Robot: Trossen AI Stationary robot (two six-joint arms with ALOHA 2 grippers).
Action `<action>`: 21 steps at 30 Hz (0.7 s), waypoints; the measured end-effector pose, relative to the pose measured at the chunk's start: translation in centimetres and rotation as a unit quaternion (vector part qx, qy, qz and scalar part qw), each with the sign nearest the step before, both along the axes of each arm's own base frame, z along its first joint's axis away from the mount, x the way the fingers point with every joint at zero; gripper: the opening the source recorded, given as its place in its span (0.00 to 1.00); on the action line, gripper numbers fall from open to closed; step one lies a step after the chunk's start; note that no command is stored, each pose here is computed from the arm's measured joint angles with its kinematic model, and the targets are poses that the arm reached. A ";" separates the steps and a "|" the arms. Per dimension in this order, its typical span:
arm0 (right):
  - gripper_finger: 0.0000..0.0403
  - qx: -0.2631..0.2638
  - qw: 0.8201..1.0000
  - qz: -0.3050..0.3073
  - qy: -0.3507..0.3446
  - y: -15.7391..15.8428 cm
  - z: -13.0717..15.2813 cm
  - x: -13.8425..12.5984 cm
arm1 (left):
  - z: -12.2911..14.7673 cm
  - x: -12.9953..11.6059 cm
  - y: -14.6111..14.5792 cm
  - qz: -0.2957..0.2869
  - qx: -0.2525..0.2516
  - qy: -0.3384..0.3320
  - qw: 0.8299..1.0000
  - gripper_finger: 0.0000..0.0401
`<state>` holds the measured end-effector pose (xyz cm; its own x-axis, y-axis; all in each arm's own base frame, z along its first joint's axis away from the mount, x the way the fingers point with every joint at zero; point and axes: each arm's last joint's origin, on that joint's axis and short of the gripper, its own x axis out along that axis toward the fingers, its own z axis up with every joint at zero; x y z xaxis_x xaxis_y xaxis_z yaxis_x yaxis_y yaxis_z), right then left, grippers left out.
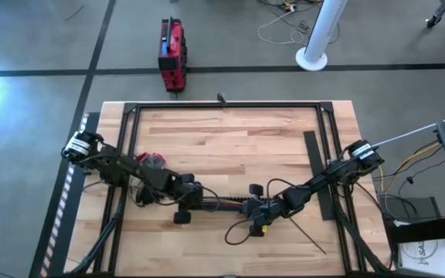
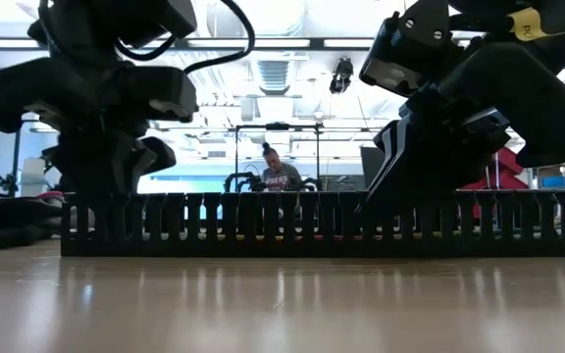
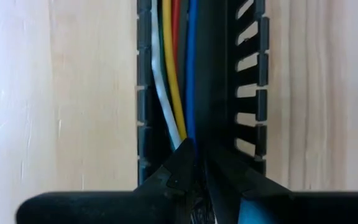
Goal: Ziptie cables
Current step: Put the zip-tied cable wires into the black cable duct
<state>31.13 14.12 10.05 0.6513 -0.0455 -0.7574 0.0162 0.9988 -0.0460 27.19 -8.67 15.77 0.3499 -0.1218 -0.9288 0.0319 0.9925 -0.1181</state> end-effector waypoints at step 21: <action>0.01 0.000 1.000 0.000 0.001 0.0 -0.1 0.0 | 2.8 -0.3 0.1 -0.016 -0.013 -0.061 0.998 0.10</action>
